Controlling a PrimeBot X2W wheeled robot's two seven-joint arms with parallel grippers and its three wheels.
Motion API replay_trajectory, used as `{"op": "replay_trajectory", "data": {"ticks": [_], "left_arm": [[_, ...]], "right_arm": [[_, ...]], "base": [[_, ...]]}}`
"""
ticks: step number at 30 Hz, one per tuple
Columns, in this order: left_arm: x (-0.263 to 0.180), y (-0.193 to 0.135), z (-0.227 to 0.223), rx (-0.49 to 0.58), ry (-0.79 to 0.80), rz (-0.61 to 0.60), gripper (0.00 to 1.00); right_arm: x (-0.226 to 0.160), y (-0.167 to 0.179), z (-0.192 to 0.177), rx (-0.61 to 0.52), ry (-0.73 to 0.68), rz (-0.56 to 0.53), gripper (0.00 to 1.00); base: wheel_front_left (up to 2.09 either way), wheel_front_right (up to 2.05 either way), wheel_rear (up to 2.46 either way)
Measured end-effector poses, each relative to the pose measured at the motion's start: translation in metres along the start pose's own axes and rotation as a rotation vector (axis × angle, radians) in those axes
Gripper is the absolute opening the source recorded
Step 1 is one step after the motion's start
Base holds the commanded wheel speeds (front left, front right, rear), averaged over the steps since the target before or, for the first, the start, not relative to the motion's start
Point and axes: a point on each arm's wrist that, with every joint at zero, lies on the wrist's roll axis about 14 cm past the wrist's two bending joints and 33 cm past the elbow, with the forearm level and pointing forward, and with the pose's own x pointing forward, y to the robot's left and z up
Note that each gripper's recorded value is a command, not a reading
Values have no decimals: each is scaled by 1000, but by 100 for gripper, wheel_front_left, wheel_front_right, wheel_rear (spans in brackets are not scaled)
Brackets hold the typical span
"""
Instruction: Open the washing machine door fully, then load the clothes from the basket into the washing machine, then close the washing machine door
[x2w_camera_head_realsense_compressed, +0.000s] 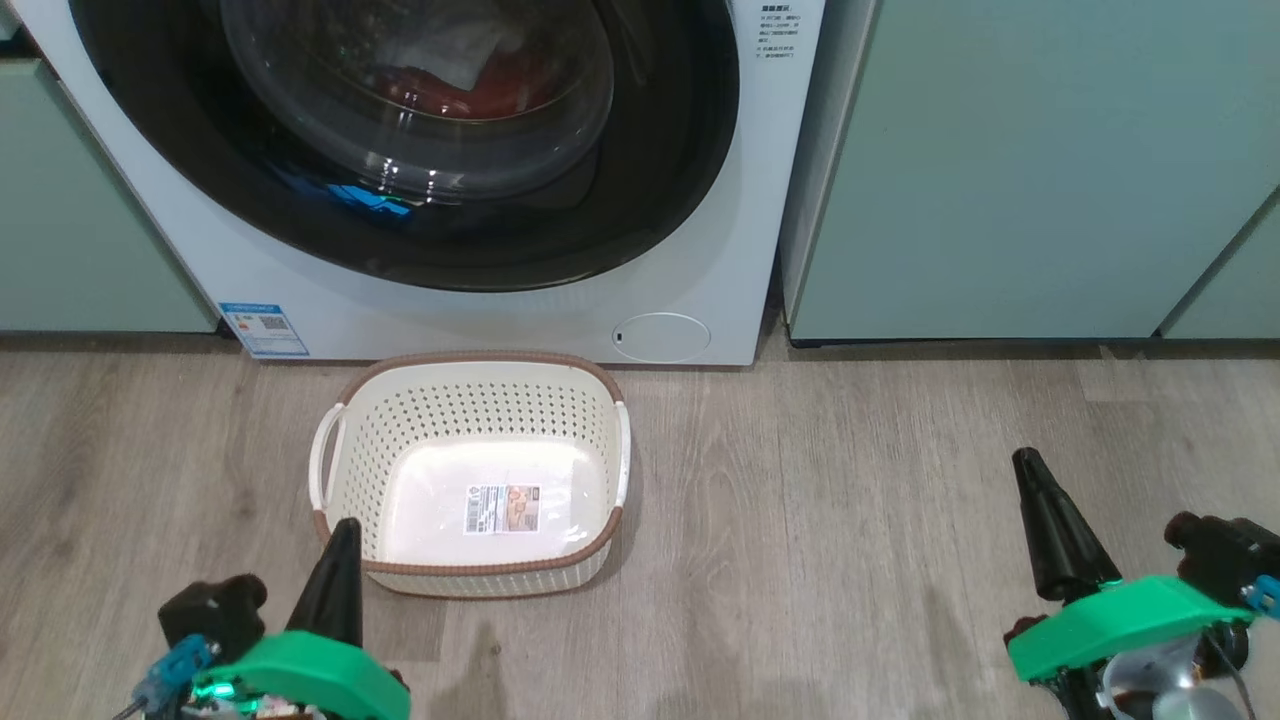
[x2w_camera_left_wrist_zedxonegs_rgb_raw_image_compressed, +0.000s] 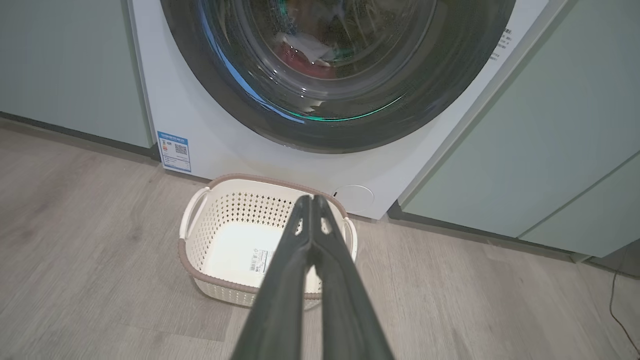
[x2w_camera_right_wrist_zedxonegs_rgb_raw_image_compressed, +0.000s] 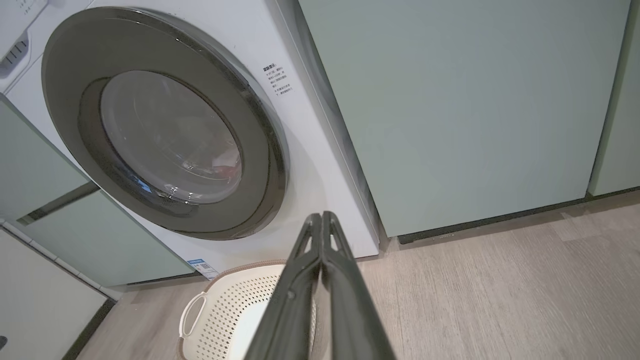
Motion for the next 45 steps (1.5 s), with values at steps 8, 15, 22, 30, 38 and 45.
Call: {"op": "replay_trajectory", "data": {"ticks": [8, 15, 22, 30, 38, 45], "left_arm": [[3, 2, -1, -91, 17, 7, 0], [3, 5, -3, -173, 31, 21, 0], [7, 7, -1, -256, 34, 26, 0], [7, 7, -3, -351, 44, 28, 0], [12, 8, 0, -457, 45, 29, 0], [12, 9, -2, -541, 54, 31, 0]], "right_arm": [[0, -2, -2, 91, 5, -9, 0], [3, -2, 0, 169, -2, -8, 0], [3, -4, -3, 245, 5, -18, 0], [6, -5, -1, 333, 0, -21, 0], [5, -9, -4, 431, 3, -34, 0], [9, -9, -1, 508, -6, -33, 0]], "base": [[0, 0, 0], [0, 0, 0], [0, 0, 0], [0, 0, 0], [0, 0, 0], [0, 0, 0]]}}
